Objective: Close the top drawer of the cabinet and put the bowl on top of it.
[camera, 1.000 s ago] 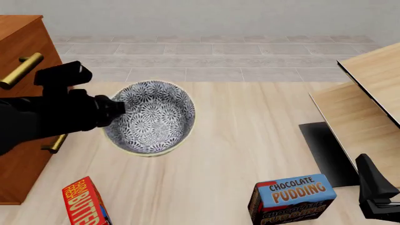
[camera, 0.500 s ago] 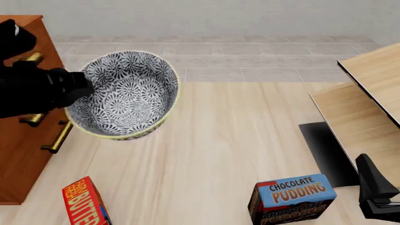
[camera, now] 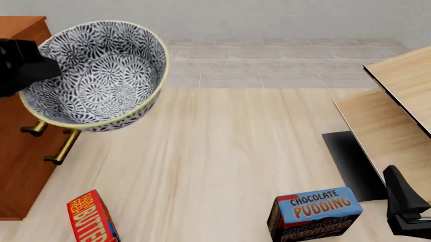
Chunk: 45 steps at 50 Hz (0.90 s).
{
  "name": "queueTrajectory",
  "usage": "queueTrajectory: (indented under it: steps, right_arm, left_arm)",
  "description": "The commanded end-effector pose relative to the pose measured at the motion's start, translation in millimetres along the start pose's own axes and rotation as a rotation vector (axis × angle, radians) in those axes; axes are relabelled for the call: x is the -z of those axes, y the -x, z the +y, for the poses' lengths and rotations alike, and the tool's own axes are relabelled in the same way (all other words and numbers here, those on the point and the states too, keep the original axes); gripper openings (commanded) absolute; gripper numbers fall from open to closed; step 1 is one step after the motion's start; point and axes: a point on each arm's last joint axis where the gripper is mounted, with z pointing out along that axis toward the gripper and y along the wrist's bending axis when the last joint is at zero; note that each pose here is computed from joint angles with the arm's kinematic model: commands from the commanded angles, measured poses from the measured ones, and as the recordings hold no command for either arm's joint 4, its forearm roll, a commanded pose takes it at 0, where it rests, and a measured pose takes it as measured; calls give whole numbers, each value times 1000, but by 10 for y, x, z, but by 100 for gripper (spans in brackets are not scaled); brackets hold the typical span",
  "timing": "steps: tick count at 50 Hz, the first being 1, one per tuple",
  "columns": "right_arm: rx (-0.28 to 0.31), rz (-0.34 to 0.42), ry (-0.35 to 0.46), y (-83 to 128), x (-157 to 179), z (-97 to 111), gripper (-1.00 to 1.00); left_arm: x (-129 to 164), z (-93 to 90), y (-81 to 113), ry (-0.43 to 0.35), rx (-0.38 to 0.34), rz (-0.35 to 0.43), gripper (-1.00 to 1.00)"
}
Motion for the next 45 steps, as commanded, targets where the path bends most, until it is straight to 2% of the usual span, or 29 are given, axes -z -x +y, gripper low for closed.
queueTrajectory:
  steps: [1,26,35,45]
  right_arm:
    - [0,0,0,-5,1,0,100]
    - [0,0,0,-5,1,0,100]
    - [0,0,0,-5,1,0,100]
    - [0,0,0,-6,1,0,100]
  left_arm:
    - [167,5,194,32,28,-45,-100]
    - [421,18,723,134,91,-141,-100]
    - [457,58,881,179,119,-172,-100]
    - [438,178,1088,252,186,-223,-100]
